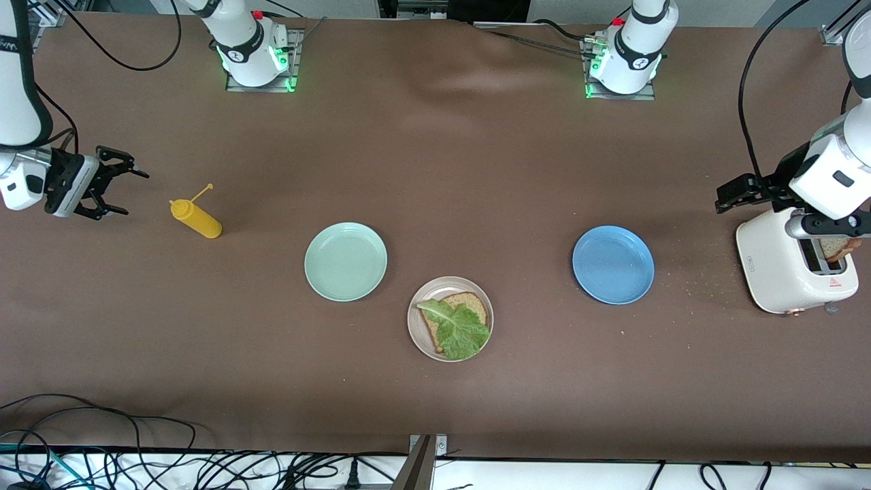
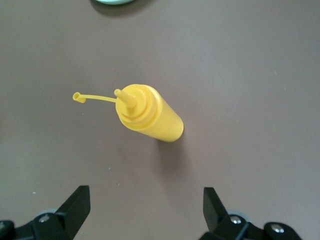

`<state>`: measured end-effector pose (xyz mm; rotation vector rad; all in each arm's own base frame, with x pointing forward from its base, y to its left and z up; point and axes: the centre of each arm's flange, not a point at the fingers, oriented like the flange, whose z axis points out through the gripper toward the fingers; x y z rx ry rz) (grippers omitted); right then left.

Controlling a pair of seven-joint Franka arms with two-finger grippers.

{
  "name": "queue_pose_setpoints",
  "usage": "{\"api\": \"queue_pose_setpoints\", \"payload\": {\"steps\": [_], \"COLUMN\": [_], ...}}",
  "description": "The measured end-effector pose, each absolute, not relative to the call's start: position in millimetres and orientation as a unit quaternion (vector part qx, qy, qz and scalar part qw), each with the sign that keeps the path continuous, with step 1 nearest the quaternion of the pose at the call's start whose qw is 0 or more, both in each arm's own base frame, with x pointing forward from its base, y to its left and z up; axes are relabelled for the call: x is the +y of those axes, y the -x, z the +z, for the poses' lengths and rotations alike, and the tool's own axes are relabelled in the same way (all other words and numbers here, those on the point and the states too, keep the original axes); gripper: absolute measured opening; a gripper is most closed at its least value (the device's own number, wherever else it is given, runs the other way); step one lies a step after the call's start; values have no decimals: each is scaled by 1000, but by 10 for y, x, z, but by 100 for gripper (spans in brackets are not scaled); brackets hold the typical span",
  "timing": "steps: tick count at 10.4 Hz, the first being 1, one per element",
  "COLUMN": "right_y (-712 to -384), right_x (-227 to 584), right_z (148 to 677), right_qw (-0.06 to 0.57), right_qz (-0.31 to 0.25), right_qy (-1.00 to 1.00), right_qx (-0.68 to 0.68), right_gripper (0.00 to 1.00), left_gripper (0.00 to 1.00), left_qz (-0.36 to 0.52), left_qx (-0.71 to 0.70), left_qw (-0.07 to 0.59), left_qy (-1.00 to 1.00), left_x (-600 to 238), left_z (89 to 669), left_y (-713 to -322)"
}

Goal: Make sandwich on beige plate with both arms
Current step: 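Lower the open right gripper around the yellow mustard bottle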

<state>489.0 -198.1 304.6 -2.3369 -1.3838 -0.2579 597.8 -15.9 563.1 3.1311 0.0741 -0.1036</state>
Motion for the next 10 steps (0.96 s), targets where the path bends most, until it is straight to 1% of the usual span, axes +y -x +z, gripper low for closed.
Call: {"api": "queue_pose_setpoints", "payload": {"steps": [3, 4, 6, 10], "right_y": [-4836, -4810, -4796, -4880], "right_x": [-2080, -2082, -2040, -1797], "right_z": [2507, 2313, 2083, 1951], "right_qw": [229, 237, 248, 264], "right_qz": [-179, -191, -196, -219], "right_qy": [788, 781, 779, 762], "right_qx": [-542, -545, -541, -549], "right_gripper": [100, 100, 100, 100], "left_gripper": [100, 100, 100, 100], "left_qz": [-33, -33, -33, -34], "left_qx": [24, 24, 24, 24], "left_qw": [4, 4, 4, 4], "left_qy": [-999, -999, -999, -999], "left_x": [-159, -159, -159, -159], "left_z": [5630, 5629, 5627, 5626], "left_y": [-5979, -5979, -5980, -5980]}}
